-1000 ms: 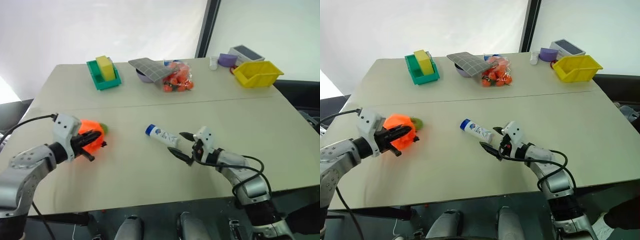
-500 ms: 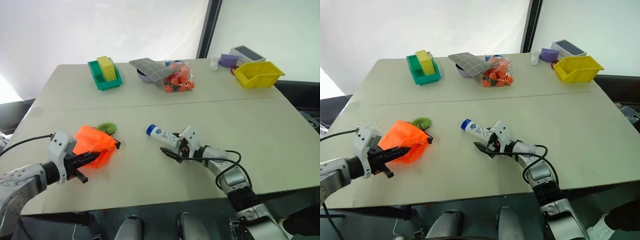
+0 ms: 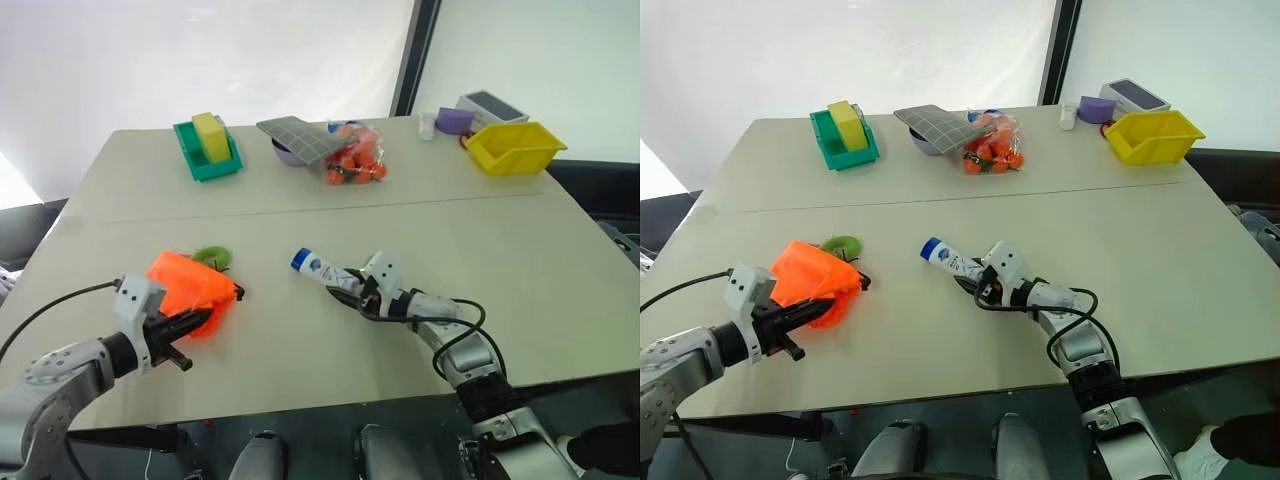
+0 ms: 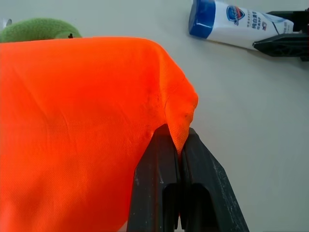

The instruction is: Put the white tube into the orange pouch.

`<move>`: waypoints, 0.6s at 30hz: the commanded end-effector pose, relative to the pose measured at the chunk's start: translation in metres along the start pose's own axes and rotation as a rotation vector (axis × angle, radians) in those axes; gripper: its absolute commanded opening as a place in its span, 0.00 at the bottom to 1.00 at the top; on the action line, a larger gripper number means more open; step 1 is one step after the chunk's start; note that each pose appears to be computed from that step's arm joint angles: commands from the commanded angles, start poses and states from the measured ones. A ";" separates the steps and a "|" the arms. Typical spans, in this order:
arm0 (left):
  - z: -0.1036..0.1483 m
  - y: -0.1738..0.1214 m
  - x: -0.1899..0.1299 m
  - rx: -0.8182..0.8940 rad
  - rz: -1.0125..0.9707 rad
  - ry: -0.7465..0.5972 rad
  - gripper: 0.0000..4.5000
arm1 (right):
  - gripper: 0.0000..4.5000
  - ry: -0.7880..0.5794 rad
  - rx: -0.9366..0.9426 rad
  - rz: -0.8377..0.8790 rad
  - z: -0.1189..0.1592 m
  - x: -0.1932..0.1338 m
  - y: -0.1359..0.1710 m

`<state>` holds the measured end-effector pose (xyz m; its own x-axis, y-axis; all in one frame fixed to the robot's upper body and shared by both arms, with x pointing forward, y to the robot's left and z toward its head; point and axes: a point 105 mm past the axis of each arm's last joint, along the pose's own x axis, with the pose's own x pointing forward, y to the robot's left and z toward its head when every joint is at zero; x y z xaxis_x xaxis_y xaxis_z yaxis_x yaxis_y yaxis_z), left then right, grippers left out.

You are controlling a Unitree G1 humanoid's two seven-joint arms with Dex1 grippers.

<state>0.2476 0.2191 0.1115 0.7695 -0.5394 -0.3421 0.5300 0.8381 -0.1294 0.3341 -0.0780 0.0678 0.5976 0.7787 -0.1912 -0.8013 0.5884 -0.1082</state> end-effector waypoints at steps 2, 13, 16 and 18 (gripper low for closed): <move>0.014 -0.006 0.004 0.005 -0.010 -0.074 0.00 | 0.48 -0.113 -0.057 0.156 0.039 -0.013 0.026; 0.018 -0.017 0.000 -0.003 -0.068 -0.070 0.00 | 0.48 -0.034 -0.032 0.397 0.044 0.004 0.087; 0.019 -0.023 -0.001 -0.001 -0.088 -0.066 0.00 | 0.48 -0.017 -0.033 0.407 0.042 0.014 0.092; 0.020 -0.026 -0.003 -0.003 -0.099 -0.067 0.00 | 0.48 -0.032 -0.030 0.410 0.046 0.021 0.095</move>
<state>0.2432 0.2037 0.1199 0.7448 -0.5990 -0.2941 0.5654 0.8005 -0.1987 0.2706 -0.0038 0.0879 0.2350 0.9444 -0.2298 -0.9717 0.2336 -0.0336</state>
